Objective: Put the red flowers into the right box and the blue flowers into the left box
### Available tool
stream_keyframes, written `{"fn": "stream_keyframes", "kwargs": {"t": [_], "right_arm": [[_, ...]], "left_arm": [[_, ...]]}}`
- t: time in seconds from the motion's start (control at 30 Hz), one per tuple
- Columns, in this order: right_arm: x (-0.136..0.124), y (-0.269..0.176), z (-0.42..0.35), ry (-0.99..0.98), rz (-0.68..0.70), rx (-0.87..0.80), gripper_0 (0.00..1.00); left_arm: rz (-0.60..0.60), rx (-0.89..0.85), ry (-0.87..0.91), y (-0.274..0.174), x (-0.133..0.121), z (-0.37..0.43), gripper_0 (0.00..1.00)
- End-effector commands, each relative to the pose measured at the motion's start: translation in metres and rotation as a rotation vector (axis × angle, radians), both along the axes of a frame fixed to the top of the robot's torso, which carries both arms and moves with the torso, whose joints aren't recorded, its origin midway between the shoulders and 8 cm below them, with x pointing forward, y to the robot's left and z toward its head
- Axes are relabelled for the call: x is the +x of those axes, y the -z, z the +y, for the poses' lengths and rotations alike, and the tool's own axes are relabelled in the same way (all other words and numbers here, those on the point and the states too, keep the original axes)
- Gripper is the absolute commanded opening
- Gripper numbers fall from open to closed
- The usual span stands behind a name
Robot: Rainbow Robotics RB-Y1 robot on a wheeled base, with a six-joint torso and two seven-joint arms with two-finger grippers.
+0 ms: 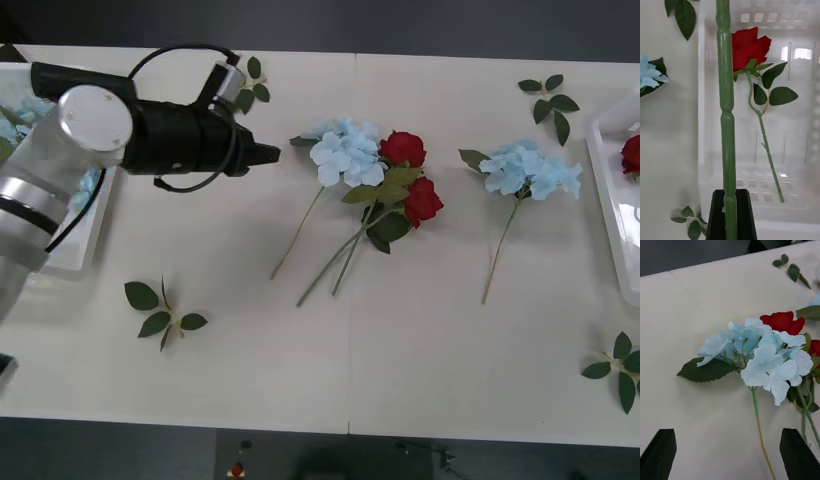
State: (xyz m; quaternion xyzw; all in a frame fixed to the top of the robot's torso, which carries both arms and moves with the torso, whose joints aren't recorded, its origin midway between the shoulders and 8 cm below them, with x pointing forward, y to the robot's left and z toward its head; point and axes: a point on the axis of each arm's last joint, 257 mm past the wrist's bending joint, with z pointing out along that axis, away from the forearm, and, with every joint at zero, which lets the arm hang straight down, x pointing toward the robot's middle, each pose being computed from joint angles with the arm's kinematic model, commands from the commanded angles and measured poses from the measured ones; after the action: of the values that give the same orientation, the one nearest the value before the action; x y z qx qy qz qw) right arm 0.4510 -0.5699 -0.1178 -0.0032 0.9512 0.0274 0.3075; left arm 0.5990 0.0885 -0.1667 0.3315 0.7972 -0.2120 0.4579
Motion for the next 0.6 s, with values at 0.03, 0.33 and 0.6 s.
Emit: {"fn": "stream_keyframes", "kwargs": {"t": [0.03, 0.33, 0.6], "right_arm": [[0.007, -0.006, -0.016, 0.043, -0.034, -0.034, 0.0], [0.015, -0.001, -0.034, 0.083, -0.077, -0.075, 0.28], [0.017, -0.002, -0.033, 0.079, -0.085, -0.077, 1.0]], "left_arm": [[-0.02, 0.046, -0.05, -0.002, 0.009, -0.044, 0.8], [0.032, 0.157, -0.134, 0.052, 0.006, -0.087, 0.8], [0.018, 0.211, -0.142, 0.081, 0.01, -0.104, 0.8]]}}
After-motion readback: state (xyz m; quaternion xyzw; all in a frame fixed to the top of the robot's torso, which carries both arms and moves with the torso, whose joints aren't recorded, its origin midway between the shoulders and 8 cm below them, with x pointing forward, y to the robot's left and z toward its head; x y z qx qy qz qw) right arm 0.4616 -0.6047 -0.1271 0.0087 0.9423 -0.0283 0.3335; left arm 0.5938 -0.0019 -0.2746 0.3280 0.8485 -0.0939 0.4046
